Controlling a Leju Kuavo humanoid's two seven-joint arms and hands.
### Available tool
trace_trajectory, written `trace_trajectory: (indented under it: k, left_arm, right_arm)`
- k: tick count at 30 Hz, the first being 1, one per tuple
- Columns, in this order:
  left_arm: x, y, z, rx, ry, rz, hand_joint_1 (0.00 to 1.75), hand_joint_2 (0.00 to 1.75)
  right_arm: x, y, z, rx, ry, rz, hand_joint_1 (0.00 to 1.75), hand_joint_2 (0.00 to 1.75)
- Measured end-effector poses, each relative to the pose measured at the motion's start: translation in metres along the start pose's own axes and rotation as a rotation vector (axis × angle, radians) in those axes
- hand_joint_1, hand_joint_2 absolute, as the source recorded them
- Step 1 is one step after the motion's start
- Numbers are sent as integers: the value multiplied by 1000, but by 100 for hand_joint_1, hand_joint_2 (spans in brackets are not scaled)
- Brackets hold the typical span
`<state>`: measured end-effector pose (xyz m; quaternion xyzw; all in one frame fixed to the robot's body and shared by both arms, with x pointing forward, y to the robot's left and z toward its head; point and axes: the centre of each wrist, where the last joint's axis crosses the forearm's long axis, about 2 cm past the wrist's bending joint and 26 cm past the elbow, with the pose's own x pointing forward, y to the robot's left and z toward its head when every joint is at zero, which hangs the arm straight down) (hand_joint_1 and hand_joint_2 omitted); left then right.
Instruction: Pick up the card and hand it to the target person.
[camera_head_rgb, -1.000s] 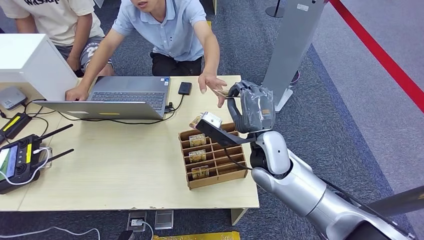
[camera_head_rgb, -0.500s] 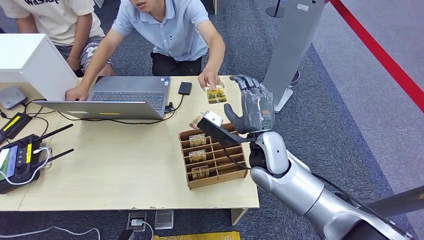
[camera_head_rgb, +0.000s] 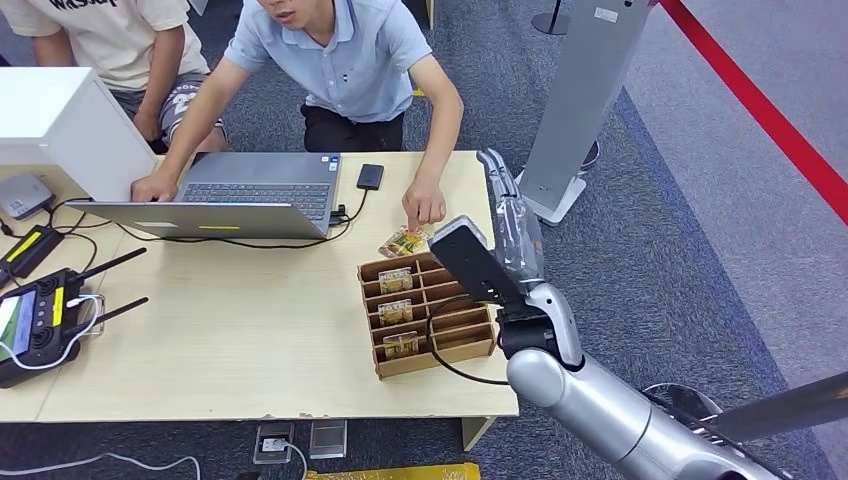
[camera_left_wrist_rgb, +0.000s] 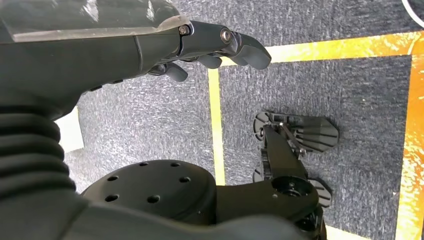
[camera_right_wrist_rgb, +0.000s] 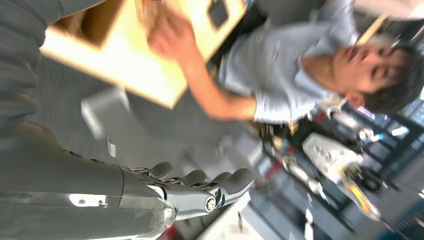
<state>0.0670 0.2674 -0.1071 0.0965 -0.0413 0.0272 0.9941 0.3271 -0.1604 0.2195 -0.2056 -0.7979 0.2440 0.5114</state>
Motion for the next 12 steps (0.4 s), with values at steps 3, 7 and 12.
trace_trajectory:
  k: [3, 7, 12]
  left_arm:
    - [-3, 0, 0, 4, 5, 4, 0, 0]
    - [-4, 1, -1, 6, 9, 8, 0, 0]
    - [-5, 2, -1, 7, 14, 9, 0, 0]
  right_arm:
    - [-3, 1, 18, 68, 46, -181, 0, 175]
    - [-8, 1, 40, 164, 108, -365, 0, 175]
    - [-19, 5, 68, 254, 214, -519, 0, 175]
